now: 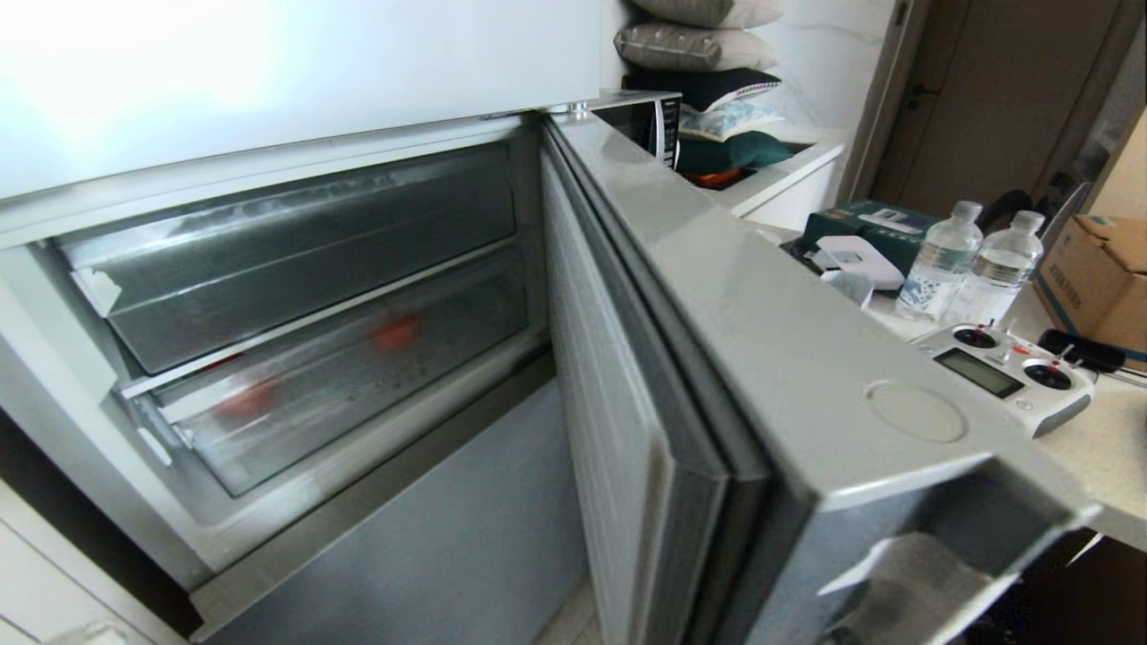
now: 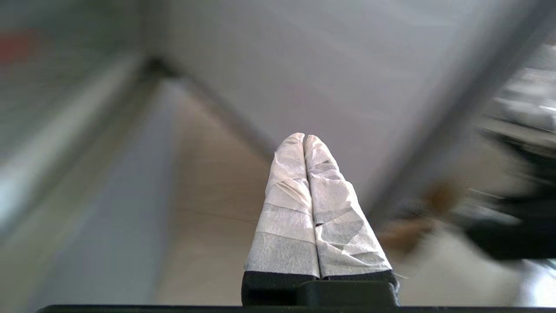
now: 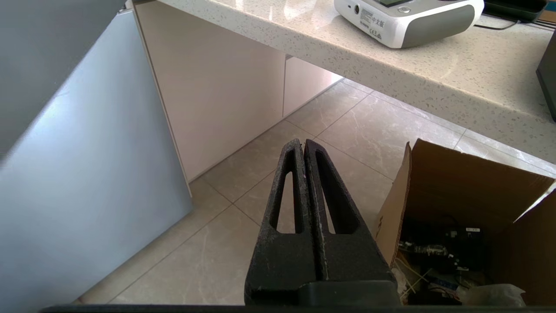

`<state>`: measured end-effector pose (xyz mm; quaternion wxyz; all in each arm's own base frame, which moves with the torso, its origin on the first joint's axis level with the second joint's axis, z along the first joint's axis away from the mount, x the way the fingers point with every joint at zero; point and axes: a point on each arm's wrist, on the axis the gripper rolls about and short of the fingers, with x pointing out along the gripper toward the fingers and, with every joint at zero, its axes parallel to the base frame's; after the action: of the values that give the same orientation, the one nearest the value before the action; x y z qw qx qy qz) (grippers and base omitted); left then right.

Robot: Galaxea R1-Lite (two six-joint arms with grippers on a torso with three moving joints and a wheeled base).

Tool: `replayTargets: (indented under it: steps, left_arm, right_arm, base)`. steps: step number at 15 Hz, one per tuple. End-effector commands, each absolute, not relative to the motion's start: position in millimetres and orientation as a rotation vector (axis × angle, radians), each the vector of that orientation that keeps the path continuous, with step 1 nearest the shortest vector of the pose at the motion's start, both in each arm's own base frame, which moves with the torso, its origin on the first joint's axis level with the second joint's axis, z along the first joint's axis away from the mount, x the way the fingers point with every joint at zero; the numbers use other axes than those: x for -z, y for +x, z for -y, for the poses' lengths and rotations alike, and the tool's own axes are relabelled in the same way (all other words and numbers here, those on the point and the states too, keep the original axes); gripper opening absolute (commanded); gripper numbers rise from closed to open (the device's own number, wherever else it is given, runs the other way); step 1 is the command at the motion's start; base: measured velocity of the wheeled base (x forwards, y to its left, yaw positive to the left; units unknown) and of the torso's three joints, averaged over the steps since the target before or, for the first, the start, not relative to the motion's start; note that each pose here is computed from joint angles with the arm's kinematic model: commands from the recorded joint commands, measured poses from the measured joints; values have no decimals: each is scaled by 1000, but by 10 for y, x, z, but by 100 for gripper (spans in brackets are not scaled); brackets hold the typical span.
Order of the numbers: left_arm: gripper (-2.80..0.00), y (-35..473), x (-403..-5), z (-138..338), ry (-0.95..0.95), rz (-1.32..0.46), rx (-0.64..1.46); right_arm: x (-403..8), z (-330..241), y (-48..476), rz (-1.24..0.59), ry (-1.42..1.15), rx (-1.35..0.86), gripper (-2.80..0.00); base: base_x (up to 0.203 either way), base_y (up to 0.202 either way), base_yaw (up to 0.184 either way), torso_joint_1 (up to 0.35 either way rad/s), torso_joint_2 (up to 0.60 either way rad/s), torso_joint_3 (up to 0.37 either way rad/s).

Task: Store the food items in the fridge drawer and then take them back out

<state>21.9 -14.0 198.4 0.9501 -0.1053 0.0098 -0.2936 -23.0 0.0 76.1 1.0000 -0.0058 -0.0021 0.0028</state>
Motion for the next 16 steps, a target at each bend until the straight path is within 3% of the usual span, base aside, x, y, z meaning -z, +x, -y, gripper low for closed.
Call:
replayTargets:
  steps: [1,3,9,16]
  left_arm:
    - [-280,240,-1961,112,-194,-13,446]
    - [-280,197,-1881,45,-116,11,237]
    - [-280,-55,-1681,-18,-50,115,-132]
    - [-280,15,-1013,-3,9,-130,-92]
  right_arm:
    - [-760,0,-230,5,-12,-6,-280]
    - [-760,0,-230,5,-12,-6,-280]
    - [-760,0,-230,5,-12,-6,-280]
    - [-760,0,-230,5,-12,-6,-280]
  base:
    - [0,0,0,0,0,0]
    - [0,0,0,0,0,0]
    - [0,0,0,0,0,0]
    - [0,0,0,0,0,0]
